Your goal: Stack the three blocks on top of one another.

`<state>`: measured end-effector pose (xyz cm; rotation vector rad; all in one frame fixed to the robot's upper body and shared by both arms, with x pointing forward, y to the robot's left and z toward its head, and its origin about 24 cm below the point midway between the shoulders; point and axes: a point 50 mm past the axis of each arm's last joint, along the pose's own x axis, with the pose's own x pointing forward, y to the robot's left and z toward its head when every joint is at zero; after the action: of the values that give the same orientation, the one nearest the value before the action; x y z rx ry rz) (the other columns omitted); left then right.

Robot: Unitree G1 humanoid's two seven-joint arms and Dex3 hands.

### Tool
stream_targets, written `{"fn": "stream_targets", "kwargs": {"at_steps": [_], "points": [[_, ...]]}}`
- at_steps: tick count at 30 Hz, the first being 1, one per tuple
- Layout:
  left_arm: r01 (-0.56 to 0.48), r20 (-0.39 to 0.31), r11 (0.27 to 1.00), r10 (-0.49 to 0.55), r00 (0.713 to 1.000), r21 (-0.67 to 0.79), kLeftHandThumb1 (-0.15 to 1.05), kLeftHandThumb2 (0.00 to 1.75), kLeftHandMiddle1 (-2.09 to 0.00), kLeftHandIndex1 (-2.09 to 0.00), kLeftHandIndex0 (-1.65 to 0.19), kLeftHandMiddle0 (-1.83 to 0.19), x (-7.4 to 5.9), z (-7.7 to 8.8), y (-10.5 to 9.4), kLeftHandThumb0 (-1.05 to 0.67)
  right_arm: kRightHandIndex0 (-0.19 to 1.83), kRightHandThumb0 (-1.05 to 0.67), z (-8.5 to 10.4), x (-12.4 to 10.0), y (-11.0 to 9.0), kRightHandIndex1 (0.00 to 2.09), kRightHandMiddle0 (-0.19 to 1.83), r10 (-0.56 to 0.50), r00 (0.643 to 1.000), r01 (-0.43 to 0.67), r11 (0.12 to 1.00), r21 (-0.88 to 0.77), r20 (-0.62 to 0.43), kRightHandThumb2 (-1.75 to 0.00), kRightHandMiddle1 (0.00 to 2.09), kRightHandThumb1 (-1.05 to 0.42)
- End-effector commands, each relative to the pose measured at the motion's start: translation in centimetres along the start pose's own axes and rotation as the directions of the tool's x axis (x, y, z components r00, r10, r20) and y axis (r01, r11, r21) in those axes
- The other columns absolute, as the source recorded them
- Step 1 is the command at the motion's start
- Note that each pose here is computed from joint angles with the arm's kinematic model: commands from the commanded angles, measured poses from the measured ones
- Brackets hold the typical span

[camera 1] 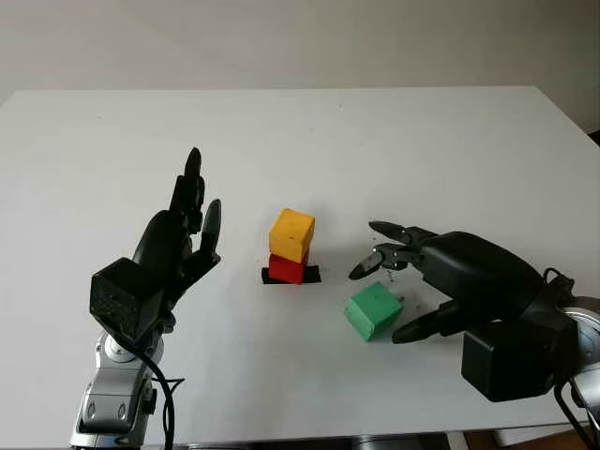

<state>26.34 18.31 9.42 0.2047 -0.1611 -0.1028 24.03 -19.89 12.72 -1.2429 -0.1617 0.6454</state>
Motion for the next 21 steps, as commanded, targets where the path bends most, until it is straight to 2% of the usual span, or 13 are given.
{"fn": "stream_targets", "kwargs": {"at_steps": [1,6,12,21], "points": [[-0.004,0.007,1.000,0.004,1.000,0.006,1.05,0.73,-0.06,-0.06,0.16,0.13,-0.2,0.2,0.0,-0.75,0.14,-0.45,0.2,0.2,-0.1,0.07,0.42,-0.016,1.000,0.016,1.000,-0.005,0.017,-0.06,0.73,-0.80],[-0.006,0.007,1.000,0.006,1.000,0.005,1.05,0.73,-0.06,-0.06,0.15,0.13,-0.2,0.2,0.0,-0.74,0.15,-0.45,0.1,0.3,0.0,0.07,0.45,-0.022,0.999,0.023,1.000,-0.012,0.029,-0.06,0.77,-0.83],[-0.007,0.006,1.000,0.007,1.000,0.006,1.05,0.72,-0.05,-0.06,0.15,0.13,-0.2,0.2,0.0,-0.74,0.16,-0.47,0.0,0.4,0.3,0.06,0.44,-0.023,0.999,0.023,1.000,-0.001,0.037,-0.06,0.93,-0.86],[-0.004,0.005,1.000,0.004,1.000,0.007,1.05,0.73,-0.05,-0.05,0.16,0.14,-0.1,0.2,-0.1,-0.75,0.17,-0.47,0.3,0.4,0.9,0.07,0.45,-0.010,0.999,0.011,1.000,-0.012,0.048,-0.05,0.94,-0.84]]}}
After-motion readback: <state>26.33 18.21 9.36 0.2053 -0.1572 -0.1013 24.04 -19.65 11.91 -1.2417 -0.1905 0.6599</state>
